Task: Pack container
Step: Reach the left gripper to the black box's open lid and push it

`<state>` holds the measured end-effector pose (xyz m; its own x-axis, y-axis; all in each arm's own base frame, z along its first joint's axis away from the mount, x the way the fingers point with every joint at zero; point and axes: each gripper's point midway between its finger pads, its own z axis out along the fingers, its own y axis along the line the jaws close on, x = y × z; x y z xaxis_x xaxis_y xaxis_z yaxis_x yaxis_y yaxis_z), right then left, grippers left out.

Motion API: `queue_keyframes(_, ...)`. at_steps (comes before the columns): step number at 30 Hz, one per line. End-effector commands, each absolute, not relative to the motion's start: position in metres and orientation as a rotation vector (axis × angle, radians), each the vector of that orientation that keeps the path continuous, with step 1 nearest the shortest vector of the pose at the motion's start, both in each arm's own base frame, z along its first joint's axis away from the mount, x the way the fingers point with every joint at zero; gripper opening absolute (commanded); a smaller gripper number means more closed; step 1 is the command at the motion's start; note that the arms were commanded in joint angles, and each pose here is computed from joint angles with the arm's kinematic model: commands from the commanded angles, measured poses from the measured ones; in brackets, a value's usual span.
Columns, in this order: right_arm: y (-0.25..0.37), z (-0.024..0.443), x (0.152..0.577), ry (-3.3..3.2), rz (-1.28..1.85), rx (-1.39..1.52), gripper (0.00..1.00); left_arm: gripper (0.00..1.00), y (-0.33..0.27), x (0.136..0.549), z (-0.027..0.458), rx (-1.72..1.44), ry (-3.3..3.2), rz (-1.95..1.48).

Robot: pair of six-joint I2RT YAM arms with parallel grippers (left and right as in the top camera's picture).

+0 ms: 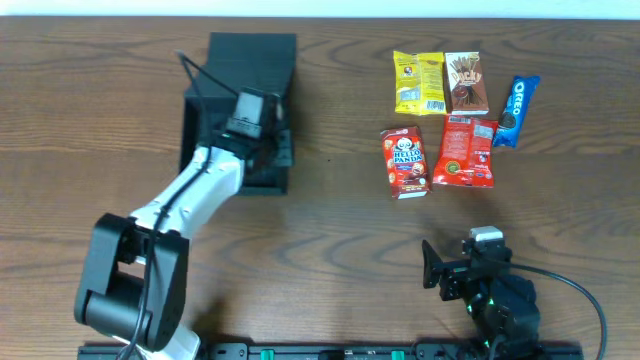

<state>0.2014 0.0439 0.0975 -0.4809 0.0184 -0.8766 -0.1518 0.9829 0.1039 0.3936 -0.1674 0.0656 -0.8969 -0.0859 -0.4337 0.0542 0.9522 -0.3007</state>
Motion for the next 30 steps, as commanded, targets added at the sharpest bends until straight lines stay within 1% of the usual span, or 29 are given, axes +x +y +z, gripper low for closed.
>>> queue_keyframes(1,0.042,0.094,0.202,2.069,0.187,-0.094,0.99,0.06,-0.187,0.396,0.073,-0.187,2.632,-0.5)
queue_keyframes(3,0.042,0.094,0.202,2.069,0.187,-0.094,0.99,0.06,-0.199,0.394,0.074,-0.226,2.621,-0.512)
queue_keyframes(12,0.042,0.094,0.202,2.069,0.187,-0.094,0.99,0.06,-0.251,0.372,0.074,-0.052,2.607,-0.519)
queue_keyframes(16,0.042,0.094,0.202,2.069,0.187,-0.094,0.99,0.06,-0.27,0.361,0.057,0.008,2.638,-0.52)
queue_keyframes(18,0.042,0.094,0.202,2.069,0.187,-0.094,0.99,0.06,-0.274,0.357,0.049,-0.009,2.662,-0.527)
queue_keyframes(30,0.042,0.094,0.202,2.069,0.187,-0.094,0.99,0.06,-0.302,0.371,0.079,-0.004,2.582,-0.641)
